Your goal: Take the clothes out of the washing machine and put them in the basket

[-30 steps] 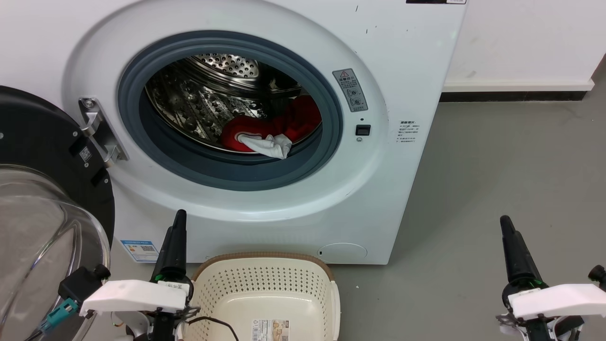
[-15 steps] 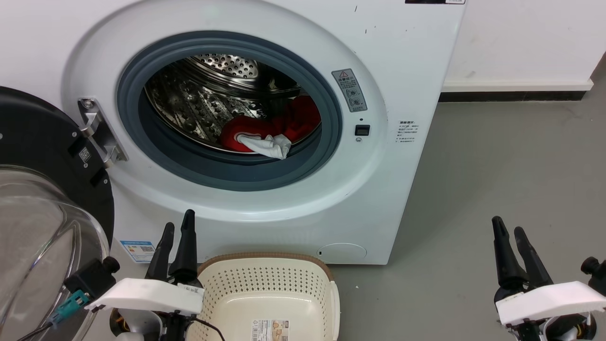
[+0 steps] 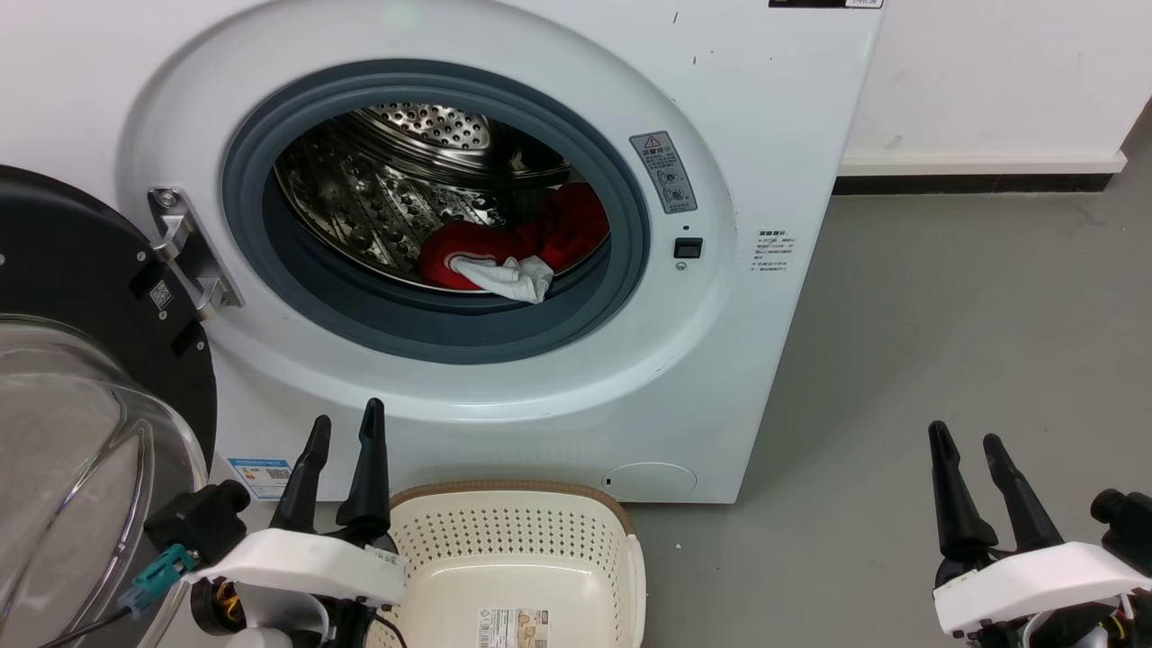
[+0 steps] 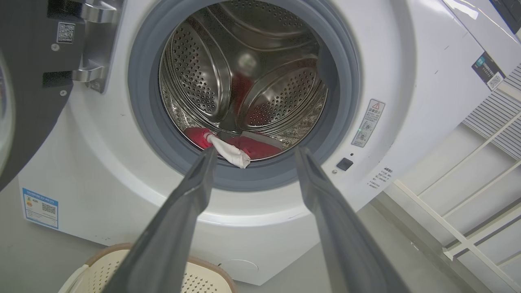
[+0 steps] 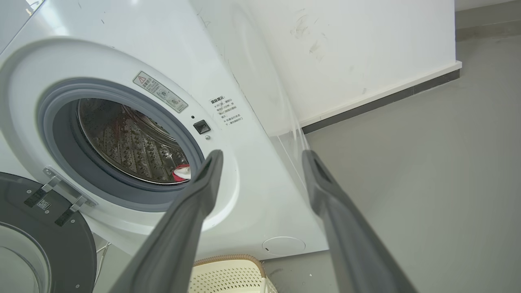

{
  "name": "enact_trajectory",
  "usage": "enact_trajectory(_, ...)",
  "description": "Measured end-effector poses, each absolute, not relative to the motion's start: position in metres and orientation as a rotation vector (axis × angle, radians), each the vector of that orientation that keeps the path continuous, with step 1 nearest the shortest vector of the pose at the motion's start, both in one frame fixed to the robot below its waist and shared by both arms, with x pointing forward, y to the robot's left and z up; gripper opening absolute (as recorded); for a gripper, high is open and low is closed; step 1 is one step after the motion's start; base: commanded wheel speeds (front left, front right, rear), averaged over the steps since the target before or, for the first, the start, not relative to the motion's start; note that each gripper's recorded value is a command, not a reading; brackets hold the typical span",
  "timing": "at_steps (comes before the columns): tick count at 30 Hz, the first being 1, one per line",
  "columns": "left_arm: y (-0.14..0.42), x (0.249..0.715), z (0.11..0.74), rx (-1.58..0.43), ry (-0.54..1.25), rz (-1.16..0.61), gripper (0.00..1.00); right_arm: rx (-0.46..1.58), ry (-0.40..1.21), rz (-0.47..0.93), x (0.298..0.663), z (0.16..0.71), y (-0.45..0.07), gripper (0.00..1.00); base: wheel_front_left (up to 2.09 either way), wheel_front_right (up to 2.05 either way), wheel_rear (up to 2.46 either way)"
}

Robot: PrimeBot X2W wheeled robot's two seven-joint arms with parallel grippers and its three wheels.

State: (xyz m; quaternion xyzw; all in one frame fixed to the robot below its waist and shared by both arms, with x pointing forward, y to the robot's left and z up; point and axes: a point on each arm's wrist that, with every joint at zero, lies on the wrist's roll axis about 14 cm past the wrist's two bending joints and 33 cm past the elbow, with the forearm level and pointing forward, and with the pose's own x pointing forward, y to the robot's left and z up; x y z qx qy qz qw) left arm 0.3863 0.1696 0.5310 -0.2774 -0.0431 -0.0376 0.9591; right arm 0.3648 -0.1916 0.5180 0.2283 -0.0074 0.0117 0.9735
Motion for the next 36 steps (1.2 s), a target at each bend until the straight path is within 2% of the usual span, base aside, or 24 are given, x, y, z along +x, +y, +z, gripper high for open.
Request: enact_trajectory(36,0.1594,0.3836,0.5255,-0.191,-0.107,-0.114,1.0,0.107,-0.024,0.041,0.3607,0.5227,-0.1894,1.0,0.0,0.0,0.0)
